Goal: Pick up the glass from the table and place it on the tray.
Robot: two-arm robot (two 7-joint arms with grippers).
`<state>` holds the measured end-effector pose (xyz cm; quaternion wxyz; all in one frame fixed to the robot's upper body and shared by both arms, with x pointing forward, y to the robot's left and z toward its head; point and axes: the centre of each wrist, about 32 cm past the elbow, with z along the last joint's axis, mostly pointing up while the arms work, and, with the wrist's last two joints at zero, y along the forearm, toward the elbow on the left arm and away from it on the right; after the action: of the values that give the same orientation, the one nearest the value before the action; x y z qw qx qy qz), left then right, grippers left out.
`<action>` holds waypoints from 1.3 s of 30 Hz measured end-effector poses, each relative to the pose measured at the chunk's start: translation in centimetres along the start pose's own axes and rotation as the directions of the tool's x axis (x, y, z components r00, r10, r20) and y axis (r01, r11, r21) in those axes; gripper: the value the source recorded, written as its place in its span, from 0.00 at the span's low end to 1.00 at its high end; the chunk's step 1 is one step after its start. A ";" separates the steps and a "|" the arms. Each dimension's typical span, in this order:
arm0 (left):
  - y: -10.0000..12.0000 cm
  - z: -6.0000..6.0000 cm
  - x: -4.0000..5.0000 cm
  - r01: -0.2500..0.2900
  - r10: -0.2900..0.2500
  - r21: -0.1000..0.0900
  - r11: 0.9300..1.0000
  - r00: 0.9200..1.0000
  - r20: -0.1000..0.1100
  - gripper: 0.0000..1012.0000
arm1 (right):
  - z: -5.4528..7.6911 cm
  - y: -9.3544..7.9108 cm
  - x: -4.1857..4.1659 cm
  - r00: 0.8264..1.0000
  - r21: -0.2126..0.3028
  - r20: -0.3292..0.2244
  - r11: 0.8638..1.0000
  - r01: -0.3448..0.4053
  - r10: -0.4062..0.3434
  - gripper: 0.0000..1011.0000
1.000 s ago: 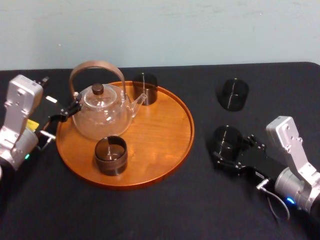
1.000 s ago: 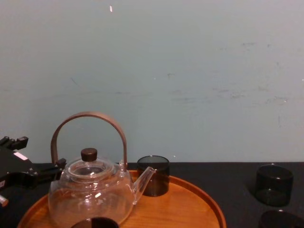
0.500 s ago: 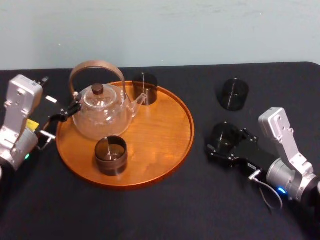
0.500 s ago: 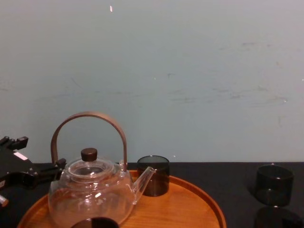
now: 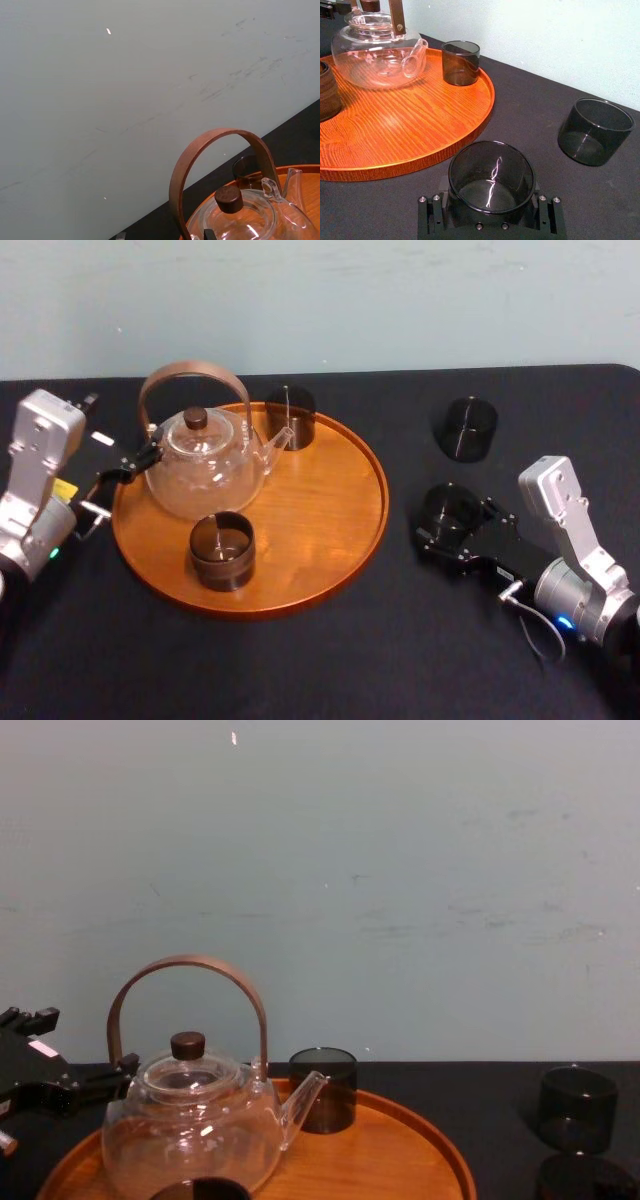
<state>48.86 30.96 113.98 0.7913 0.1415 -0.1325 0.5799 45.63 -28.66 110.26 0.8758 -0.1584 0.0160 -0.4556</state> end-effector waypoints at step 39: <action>0.0 0.0 0.00 0.000 0.000 0.000 1.000 1.000 0.000 1.00 | 7.0 3.6 -2.50 0.986 0.082 0.101 0.986 -0.144 0.136 0.90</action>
<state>48.86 30.96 113.98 0.7913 0.1415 -0.1325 0.5799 48.21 -22.89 115.62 0.9116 -0.1392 -0.0347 -0.3852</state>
